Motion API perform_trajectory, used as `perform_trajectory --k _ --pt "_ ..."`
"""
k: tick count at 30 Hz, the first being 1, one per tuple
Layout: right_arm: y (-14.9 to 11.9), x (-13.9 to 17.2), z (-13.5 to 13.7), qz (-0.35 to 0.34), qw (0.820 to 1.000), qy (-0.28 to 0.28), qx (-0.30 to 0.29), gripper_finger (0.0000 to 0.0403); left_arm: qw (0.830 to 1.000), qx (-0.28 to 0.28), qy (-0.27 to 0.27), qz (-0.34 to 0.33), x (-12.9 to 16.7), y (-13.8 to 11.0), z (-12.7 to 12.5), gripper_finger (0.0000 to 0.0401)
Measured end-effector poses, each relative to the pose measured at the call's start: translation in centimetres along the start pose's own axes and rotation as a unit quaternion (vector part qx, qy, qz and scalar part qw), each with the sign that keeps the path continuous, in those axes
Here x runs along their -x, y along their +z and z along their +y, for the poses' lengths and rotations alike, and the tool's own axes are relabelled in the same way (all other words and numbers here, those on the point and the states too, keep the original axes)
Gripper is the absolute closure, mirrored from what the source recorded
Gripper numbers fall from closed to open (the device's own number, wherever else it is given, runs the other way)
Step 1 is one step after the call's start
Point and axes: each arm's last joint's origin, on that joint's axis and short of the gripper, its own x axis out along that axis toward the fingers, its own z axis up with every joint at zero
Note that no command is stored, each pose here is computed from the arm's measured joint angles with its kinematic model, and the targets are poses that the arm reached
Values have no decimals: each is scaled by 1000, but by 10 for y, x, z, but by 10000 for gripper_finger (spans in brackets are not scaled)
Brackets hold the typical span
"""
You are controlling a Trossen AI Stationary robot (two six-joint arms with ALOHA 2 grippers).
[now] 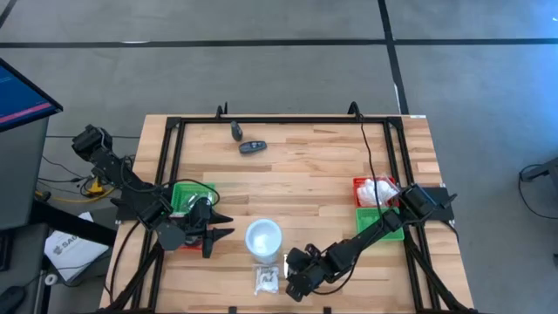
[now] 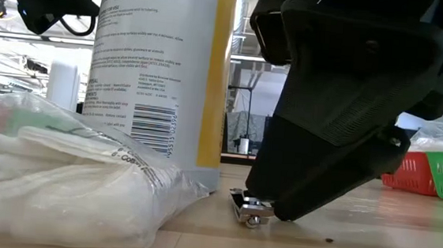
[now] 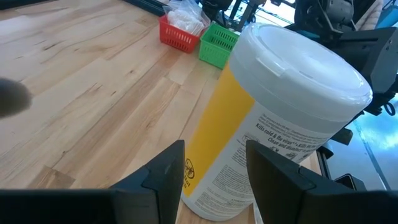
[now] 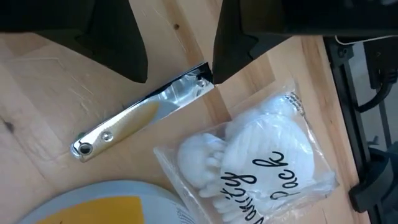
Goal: Pick & Place Travel size toiletries
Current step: Put the silver nail cutter into the left green bin
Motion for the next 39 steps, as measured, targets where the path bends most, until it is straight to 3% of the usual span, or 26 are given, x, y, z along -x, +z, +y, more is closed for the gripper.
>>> perform_trajectory --k 8,16,24,39 --pt "9 9 8 28 999 0 42 241 1000 0 0 0 0 0 0 238" --pt "16 24 14 66 994 -45 71 261 1000 0 0 0 0 0 0 238" --pt "27 33 30 41 997 -13 61 268 1000 0 0 0 0 0 0 238" --pt "33 29 30 37 997 2 66 270 1000 0 0 0 0 0 0 238"
